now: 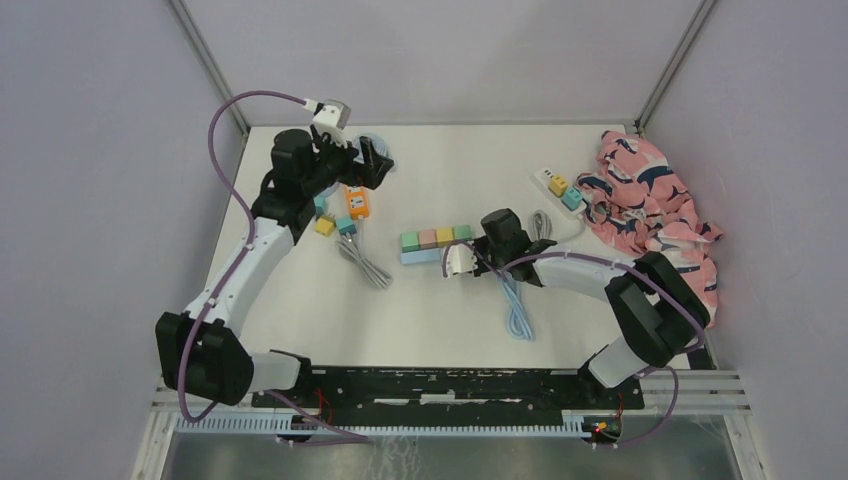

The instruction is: Pull the plug off the socket

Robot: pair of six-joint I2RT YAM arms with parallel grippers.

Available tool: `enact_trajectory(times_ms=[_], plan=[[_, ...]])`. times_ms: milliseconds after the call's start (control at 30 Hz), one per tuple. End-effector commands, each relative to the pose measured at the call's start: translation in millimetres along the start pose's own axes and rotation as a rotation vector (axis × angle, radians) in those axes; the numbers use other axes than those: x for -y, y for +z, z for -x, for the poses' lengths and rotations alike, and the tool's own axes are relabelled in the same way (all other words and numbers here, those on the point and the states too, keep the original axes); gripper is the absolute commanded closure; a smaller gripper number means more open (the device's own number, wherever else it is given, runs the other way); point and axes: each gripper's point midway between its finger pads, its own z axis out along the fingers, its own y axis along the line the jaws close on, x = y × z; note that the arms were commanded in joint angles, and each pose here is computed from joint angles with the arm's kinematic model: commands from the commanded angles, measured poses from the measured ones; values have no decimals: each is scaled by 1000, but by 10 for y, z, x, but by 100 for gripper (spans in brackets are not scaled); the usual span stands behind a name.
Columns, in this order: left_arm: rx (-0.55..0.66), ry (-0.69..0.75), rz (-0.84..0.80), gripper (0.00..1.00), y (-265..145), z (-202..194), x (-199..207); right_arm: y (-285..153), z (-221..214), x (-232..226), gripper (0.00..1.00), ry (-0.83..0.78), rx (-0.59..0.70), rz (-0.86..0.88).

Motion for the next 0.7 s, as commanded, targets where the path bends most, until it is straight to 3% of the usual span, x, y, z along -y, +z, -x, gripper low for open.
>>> enact_trajectory(times_ms=[0,100,233,500,667], plan=[[-44,-8,-225,0,173,-216,296,-59,134,-4,100,-127,85,-40],[-188,-128,-331,3,223,-652,439,-82,152,-21,100,-144,105,-57],[-349,-258,-320,5,191,-1176,452,-59,158,-101,100,-205,132,-79],[-432,-440,-311,11,141,-1879,497,-19,168,-156,100,-281,165,-129],[-457,-400,-294,16,82,-2116,574,2,171,-152,100,-287,168,-141]])
